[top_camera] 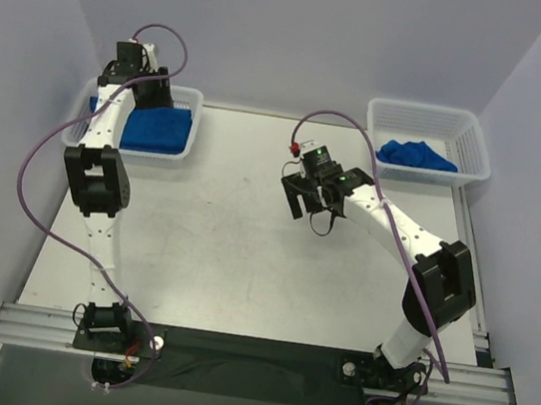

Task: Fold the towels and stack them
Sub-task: Neatly place the folded towel into the bin

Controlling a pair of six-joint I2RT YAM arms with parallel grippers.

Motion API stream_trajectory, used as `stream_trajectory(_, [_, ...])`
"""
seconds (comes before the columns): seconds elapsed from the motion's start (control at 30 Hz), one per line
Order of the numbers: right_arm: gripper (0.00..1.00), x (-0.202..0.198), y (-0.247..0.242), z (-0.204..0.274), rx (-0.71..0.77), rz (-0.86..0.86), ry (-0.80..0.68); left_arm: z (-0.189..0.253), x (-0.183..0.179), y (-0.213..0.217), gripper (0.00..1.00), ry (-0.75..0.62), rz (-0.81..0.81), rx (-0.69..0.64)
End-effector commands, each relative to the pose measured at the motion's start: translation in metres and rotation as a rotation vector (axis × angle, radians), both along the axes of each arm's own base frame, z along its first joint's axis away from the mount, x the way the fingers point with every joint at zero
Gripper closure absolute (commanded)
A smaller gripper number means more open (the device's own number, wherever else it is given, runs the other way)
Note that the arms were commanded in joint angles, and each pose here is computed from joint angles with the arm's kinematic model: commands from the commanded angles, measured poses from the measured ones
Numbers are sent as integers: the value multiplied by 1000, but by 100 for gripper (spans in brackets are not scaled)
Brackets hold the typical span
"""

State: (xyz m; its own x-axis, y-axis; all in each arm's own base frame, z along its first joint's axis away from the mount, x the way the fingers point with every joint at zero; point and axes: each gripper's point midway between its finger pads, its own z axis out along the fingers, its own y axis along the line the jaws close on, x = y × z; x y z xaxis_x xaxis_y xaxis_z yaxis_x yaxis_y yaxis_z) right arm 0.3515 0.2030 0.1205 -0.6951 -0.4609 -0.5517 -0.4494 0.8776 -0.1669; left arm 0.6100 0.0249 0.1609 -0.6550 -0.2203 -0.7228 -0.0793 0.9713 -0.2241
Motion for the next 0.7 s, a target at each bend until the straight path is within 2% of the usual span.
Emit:
stream_trajectory(0.0, [20,-7,-8,9,5,-6,0,-29,4,-1,35,38,-2,-47])
stream_trajectory(0.33, [20,-7,-9,3,-2,-12,16,-79,10,-29,37,89,-1,-78])
stream_trajectory(0.67, [20,-6,-12,-1,-1,-34,27,-84,9,-39,38,45,31,-39])
